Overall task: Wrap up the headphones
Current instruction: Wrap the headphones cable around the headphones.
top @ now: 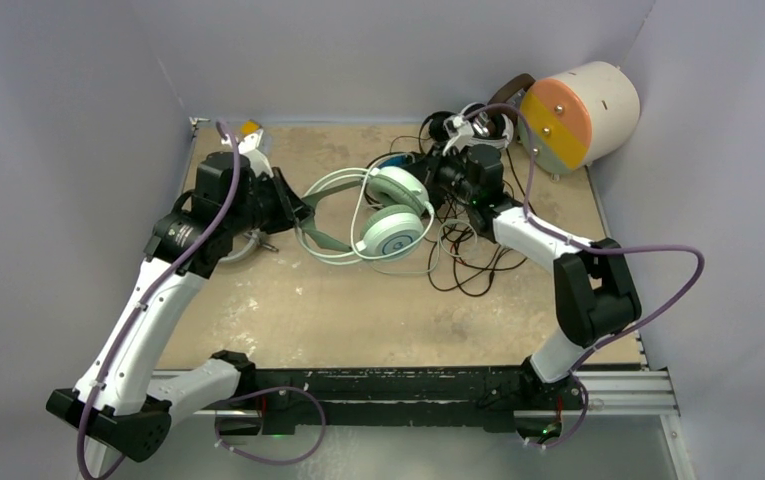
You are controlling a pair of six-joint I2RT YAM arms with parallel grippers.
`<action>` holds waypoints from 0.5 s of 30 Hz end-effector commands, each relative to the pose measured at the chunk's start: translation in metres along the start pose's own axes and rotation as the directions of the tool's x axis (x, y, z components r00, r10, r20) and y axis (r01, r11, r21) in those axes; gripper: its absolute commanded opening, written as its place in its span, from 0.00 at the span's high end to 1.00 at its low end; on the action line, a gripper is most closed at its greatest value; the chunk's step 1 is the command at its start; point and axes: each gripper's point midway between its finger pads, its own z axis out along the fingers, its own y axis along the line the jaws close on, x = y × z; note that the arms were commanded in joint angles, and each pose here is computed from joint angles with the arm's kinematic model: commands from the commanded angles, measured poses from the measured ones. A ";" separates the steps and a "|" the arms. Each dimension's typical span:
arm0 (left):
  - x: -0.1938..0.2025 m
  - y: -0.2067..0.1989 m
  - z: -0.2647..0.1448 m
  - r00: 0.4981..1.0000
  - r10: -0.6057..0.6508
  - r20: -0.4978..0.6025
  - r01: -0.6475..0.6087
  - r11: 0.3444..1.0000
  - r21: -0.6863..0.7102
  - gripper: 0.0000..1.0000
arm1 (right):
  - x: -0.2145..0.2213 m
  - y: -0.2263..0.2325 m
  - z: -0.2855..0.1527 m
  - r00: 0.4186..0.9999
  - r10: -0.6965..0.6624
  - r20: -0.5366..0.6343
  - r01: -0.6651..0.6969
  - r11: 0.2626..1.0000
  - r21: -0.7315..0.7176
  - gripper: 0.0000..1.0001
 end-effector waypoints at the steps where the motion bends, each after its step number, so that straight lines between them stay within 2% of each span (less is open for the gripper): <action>1: -0.029 -0.023 -0.010 0.988 -0.033 0.150 0.018 0.995 0.103 1.00 | 0.005 0.012 -0.009 1.000 -0.005 -0.010 0.005 0.999 -0.032 1.00; 8: -0.047 -0.037 -0.017 0.970 -0.136 0.200 0.106 0.983 0.152 1.00 | 0.044 0.033 -0.012 0.996 -0.023 -0.084 0.007 0.982 -0.188 1.00; 15: -0.075 -0.052 -0.031 0.950 -0.153 0.272 0.107 0.978 0.177 1.00 | 0.062 0.053 -0.014 0.993 -0.089 -0.083 0.061 0.953 -0.297 0.92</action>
